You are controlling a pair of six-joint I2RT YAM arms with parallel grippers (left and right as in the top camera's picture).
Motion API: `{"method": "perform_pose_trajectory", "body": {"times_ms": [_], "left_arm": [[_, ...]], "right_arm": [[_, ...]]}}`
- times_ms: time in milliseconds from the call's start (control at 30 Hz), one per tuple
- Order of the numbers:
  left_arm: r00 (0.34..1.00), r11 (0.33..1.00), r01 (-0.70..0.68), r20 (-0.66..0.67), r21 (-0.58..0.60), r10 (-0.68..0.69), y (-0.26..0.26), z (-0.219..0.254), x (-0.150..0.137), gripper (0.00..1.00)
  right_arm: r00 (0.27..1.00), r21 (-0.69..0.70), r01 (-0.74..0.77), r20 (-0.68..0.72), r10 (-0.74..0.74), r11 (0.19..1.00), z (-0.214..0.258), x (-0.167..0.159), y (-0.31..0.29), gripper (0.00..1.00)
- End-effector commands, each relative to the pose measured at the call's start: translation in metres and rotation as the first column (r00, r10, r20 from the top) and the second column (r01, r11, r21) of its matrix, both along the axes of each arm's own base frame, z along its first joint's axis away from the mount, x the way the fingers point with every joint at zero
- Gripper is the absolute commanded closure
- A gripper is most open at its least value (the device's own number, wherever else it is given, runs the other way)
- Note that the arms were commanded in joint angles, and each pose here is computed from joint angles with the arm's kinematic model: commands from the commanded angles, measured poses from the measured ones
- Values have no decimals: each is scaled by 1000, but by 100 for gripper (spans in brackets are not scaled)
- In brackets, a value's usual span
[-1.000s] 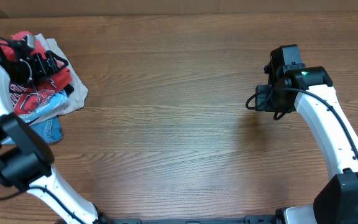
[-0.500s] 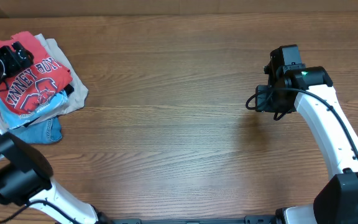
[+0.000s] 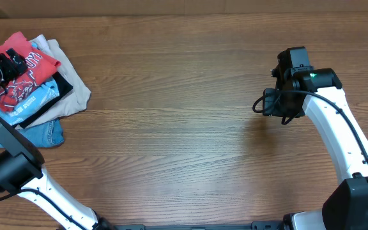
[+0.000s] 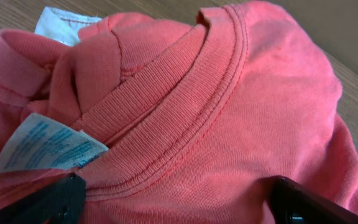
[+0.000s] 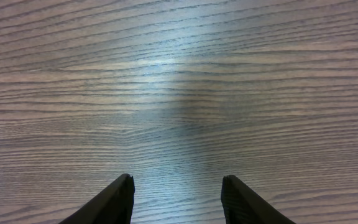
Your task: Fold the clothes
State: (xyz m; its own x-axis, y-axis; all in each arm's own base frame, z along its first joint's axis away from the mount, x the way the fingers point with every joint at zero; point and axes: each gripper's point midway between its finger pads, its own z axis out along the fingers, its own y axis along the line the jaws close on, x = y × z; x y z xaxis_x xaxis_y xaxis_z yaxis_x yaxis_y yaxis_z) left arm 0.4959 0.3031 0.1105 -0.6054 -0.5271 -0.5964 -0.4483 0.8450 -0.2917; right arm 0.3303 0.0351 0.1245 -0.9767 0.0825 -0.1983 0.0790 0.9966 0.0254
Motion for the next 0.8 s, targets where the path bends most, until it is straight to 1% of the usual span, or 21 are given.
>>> {"method": "perform_pose_trajectory", "body": {"times_ms": [0, 200, 333, 400, 467, 533, 600, 633, 700, 767], "left_arm": [[1000, 997, 12, -27, -71, -14, -5, -39, 3, 0], [995, 996, 58, 84, -72, -51, -4, 4, 13, 0], [990, 997, 62, 133, -41, -56, -4, 41, 10, 0], [987, 999, 49, 151, -6, -48, -4, 67, 5, 0], [988, 998, 7, 151, 62, -16, -5, 97, -3, 0], [989, 991, -27, 144, 129, 8, -14, 129, -12, 0], [991, 985, -41, 132, 166, 19, -27, 149, -20, 0], [992, 983, -40, 126, 182, 17, -37, 159, -23, 0], [994, 981, -20, 112, 194, -2, -59, 171, -28, 0], [994, 982, 29, 102, 189, -49, -88, 181, -29, 0]], "right_arm": [[999, -3, 12, 46, -11, 1000, 14, 5, -2, 50], [999, -3, 12, 46, -11, 1000, 14, 5, -2, 50], [999, -3, 12, 47, -11, 1000, 14, 5, -2, 50], [999, -2, 12, 50, -11, 1000, 14, 6, -2, 50], [998, 2, 18, 61, -18, 1000, 15, 8, -1, 44], [997, 36, 17, 79, -20, 999, 16, 13, 5, 31], [996, 74, 6, 87, -12, 997, 17, 15, 11, 24], [996, 96, -1, 91, -8, 995, 18, 16, 15, 18], [994, 111, -7, 105, -5, 994, 19, 20, 18, 10], [992, 124, -14, 128, -2, 992, 21, 25, 21, 0]]}}
